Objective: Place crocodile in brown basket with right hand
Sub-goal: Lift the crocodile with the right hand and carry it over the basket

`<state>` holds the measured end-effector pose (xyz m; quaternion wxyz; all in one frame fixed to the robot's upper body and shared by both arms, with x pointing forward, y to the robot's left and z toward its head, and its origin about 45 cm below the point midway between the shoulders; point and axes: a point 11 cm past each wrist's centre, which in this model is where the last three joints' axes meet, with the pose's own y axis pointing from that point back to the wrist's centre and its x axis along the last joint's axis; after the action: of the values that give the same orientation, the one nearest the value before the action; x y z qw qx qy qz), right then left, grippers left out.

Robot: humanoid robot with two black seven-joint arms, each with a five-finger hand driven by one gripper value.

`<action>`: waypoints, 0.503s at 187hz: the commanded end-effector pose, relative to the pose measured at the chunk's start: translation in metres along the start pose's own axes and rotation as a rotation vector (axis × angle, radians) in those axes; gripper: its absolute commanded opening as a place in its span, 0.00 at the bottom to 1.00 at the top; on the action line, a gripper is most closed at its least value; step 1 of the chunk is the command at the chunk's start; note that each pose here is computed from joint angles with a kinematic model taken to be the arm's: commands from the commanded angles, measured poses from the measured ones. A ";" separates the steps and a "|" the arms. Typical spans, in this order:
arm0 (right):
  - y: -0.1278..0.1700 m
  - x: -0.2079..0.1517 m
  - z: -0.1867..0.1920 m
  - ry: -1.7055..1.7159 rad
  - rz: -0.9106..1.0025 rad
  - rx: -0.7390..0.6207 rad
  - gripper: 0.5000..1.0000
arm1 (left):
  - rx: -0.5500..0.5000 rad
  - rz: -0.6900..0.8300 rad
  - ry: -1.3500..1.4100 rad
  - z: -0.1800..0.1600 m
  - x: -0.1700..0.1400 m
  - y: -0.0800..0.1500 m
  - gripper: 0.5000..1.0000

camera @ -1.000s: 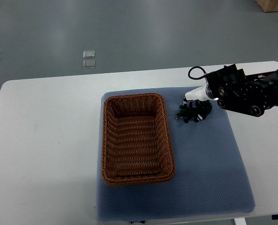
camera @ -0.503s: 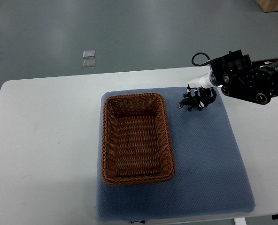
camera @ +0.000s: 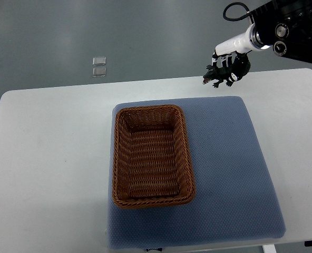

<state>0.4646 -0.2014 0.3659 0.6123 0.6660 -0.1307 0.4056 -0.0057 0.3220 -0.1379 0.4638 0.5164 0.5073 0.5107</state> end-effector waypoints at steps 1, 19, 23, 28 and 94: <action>0.014 0.017 -0.025 -0.009 0.018 0.062 0.00 | 0.001 -0.001 -0.002 0.000 -0.001 0.000 1.00; 0.014 0.024 -0.060 0.017 0.013 0.126 0.00 | 0.001 -0.003 -0.001 0.000 -0.001 0.000 1.00; 0.013 0.024 -0.068 0.022 0.009 0.141 0.00 | -0.001 0.000 -0.001 0.000 0.000 0.000 1.00; 0.011 0.024 -0.080 0.028 0.001 0.159 0.00 | 0.001 0.001 0.000 0.000 0.000 0.000 1.00; -0.034 -0.007 -0.187 0.121 -0.083 0.294 0.00 | -0.004 0.001 0.002 0.002 0.000 0.000 1.00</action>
<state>0.4157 -0.0421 0.3432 0.5356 0.7231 -0.0146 0.4359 -0.0039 0.3224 -0.1378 0.4640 0.5154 0.5070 0.5120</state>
